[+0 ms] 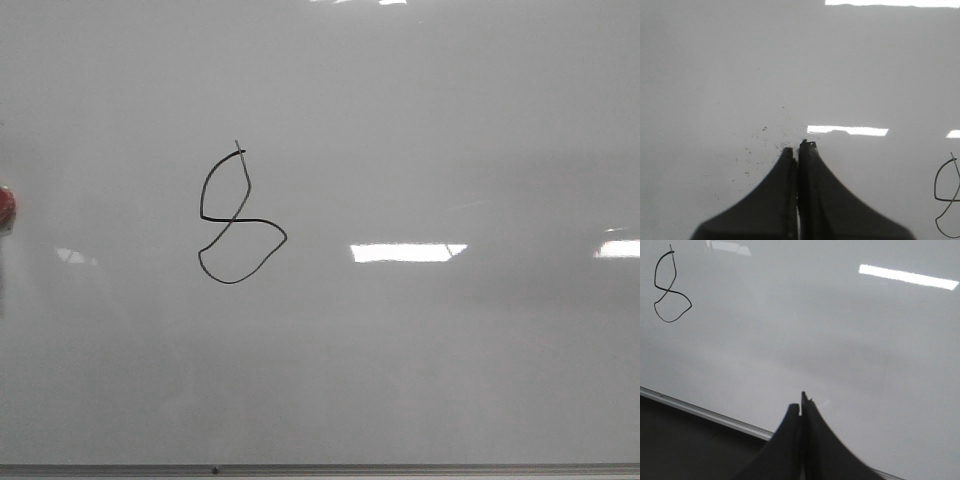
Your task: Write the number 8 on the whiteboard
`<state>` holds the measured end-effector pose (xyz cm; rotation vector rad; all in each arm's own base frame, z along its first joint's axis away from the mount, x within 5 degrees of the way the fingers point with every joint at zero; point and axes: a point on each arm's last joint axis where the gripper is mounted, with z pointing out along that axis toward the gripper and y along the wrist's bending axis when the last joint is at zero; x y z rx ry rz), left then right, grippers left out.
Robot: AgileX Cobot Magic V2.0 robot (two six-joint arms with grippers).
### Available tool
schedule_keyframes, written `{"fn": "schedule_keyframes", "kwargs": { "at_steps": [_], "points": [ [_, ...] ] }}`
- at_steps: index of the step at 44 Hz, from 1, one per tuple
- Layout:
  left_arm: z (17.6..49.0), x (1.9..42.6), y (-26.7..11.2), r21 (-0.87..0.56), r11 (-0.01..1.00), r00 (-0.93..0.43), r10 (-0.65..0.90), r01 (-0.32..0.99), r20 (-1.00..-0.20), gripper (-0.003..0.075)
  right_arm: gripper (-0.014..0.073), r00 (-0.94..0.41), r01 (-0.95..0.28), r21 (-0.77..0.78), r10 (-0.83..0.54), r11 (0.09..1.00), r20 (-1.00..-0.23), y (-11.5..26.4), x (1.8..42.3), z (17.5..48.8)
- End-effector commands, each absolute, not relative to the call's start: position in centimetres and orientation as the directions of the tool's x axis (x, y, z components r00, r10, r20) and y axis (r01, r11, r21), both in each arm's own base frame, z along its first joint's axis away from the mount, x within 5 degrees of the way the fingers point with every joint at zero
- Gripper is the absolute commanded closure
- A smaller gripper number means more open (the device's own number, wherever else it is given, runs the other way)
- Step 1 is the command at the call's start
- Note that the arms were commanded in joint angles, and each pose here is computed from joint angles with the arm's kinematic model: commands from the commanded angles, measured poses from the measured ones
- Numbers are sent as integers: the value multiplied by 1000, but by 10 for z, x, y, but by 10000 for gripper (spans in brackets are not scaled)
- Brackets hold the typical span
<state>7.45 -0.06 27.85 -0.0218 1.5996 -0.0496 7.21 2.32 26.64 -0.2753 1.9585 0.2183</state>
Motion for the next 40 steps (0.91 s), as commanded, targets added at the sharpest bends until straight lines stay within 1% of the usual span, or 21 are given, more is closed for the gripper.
{"fn": "schedule_keyframes", "kwargs": {
  "at_steps": [1,15,19,20,24,29,36,40],
  "points": [
    [296,74,-3,-61,997,69,-64,45,-996,739,595,-298,-282,29,-59,959,-953,23,75,281],
    [294,74,-3,-66,997,62,-68,45,-996,739,595,-298,-282,29,-59,959,-953,23,75,281],
    [290,72,-4,-24,998,46,-27,53,-999,739,595,-298,-282,29,-59,959,-953,23,75,281],
    [288,72,-4,13,998,48,10,55,-999,739,595,-298,-282,29,-59,959,-953,23,75,281],
    [283,66,-5,46,997,70,41,64,-997,739,595,-298,-282,29,-59,959,-953,23,75,281],
    [268,57,-2,45,998,96,41,35,-995,739,595,-298,-282,29,-59,959,-953,23,75,281],
    [237,49,1,41,999,109,44,-35,-993,739,595,-298,-282,29,-59,959,-953,23,75,281],
    [218,53,3,23,998,61,26,-59,-998,739,595,-300,-282,29,-60,959,-952,23,75,281]
  ]
}}
